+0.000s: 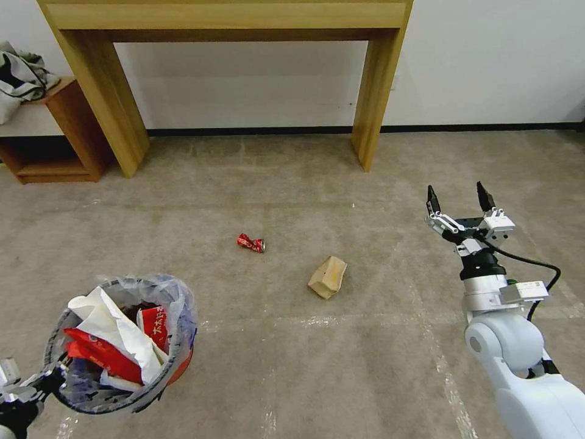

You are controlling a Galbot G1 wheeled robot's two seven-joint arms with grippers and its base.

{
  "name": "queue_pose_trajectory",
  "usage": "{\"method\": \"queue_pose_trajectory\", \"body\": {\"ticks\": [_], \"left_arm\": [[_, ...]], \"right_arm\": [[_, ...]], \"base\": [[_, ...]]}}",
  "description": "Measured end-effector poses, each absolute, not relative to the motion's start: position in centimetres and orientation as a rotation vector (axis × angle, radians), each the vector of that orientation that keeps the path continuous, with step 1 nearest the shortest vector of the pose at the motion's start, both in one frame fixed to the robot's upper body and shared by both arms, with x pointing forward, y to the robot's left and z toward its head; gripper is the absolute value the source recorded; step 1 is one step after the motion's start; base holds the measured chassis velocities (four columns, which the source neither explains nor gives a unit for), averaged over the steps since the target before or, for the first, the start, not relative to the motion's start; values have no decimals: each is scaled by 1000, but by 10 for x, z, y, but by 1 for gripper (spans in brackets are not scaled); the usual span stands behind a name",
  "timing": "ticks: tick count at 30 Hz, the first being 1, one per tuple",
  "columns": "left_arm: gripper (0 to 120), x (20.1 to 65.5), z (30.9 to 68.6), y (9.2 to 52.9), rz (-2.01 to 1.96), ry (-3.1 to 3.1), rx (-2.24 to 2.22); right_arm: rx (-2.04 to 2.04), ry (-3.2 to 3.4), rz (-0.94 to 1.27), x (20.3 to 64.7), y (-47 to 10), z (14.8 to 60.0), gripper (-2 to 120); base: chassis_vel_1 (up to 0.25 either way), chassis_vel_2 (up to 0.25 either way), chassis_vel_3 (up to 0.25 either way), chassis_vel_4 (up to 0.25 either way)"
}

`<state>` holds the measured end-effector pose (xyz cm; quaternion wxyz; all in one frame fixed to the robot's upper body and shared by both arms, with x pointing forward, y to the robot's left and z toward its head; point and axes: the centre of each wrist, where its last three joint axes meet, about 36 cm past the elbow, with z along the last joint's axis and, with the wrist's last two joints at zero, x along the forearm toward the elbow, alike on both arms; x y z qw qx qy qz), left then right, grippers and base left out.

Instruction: Pick up the trash bin and place the garbage on the floor into it.

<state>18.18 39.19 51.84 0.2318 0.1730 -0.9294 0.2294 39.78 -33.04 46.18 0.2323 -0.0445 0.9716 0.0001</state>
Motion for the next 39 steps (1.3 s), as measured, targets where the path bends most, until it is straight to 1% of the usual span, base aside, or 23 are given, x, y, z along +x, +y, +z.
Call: {"method": "queue_pose_trajectory", "body": {"ticks": [24,29,34,39], "left_arm": [[2,183,517,393,631,-2554,476],[2,181,516,395,628,-2549,480],[2,182,516,395,630,-2550,478],[2,182,515,396,630,-2550,477]], "right_arm": [[-131,2689,-32,398,-331,454,100],[-144,2693,-27,398,-327,452,100],[-150,2695,-28,399,-325,451,100],[-152,2697,-33,399,-326,451,100]], "base": [[-5,3,4,-4],[-127,126,117,-100],[-195,183,184,-195],[-96,126,121,-124]]}}
